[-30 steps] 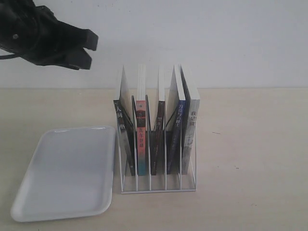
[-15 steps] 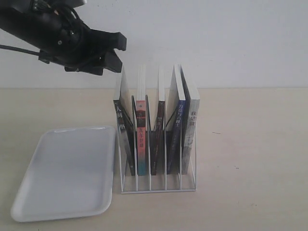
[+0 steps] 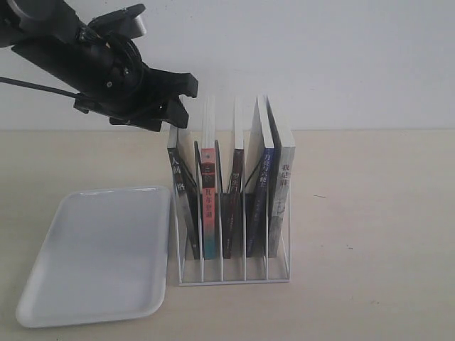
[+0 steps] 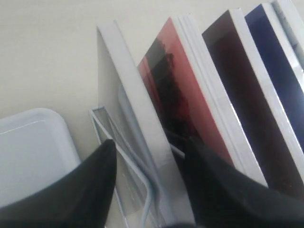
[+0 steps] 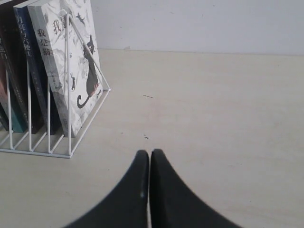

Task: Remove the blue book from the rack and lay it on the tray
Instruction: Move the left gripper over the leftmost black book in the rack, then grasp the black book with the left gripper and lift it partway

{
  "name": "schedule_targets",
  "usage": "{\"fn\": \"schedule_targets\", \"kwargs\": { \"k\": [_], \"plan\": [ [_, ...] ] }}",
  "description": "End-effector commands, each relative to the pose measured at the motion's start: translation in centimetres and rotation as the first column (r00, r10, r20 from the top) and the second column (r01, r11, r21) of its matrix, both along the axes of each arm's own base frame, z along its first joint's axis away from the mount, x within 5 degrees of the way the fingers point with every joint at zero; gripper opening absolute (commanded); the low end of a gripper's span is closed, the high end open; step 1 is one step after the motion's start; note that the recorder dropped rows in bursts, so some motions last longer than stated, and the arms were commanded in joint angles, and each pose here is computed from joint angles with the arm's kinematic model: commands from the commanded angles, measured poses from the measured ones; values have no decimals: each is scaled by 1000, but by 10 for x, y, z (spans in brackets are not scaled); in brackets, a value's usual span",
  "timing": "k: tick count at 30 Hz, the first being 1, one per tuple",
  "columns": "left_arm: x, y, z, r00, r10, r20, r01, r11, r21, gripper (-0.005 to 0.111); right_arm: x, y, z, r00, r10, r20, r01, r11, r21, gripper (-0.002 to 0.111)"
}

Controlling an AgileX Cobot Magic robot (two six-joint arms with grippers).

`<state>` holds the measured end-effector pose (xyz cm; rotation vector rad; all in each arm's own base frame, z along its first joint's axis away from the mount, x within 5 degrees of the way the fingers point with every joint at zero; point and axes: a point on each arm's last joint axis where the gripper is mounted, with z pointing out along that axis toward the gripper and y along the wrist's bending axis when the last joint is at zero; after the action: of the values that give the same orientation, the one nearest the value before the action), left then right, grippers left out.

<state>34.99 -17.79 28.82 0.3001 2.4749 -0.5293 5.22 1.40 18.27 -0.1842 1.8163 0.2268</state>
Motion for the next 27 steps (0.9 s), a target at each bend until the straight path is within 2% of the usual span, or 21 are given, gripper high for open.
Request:
{"fn": "schedule_targets", "kwargs": {
  "k": [1, 6, 10, 12, 14, 16, 17, 21, 27],
  "plan": [
    [2, -3, -2, 1000, 2, 5, -2, 1000, -8, 44, 0, 0, 1, 1000, -2, 15, 2, 1000, -1, 0],
    [7, -5, -15, 1000, 3, -27, -3, 1000, 4, 44, 0, 0, 1, 1000, -2, 15, 2, 1000, -1, 0],
    [9, -6, -13, 1000, -6, -2, 6, 1000, 6, 43, 0, 0, 1, 1000, -2, 15, 2, 1000, -1, 0],
    [10, -6, -10, 1000, -11, 6, 11, 1000, 5, 36, 0, 0, 1, 1000, -2, 15, 2, 1000, -1, 0],
    [11, -6, -8, 1000, -9, 15, 9, 1000, 1, 20, 0, 0, 1, 1000, -2, 15, 2, 1000, -1, 0],
    [11, -6, -8, 1000, -9, 15, 9, 1000, 1, 7, 0, 0, 1, 1000, -2, 15, 2, 1000, -1, 0],
    [11, -6, -7, 1000, -9, 16, 9, 1000, 1, 4, 0, 0, 1, 1000, -2, 15, 2, 1000, -1, 0],
    [11, -7, -7, 1000, -6, 9, 6, 1000, -2, 4, 0, 0, 1, 1000, -2, 15, 2, 1000, -1, 0],
    [10, -9, 13, 1000, -27, -16, 27, 1000, -15, 4, 0, 0, 1, 1000, -2, 15, 2, 1000, -1, 0]
  ]
}}
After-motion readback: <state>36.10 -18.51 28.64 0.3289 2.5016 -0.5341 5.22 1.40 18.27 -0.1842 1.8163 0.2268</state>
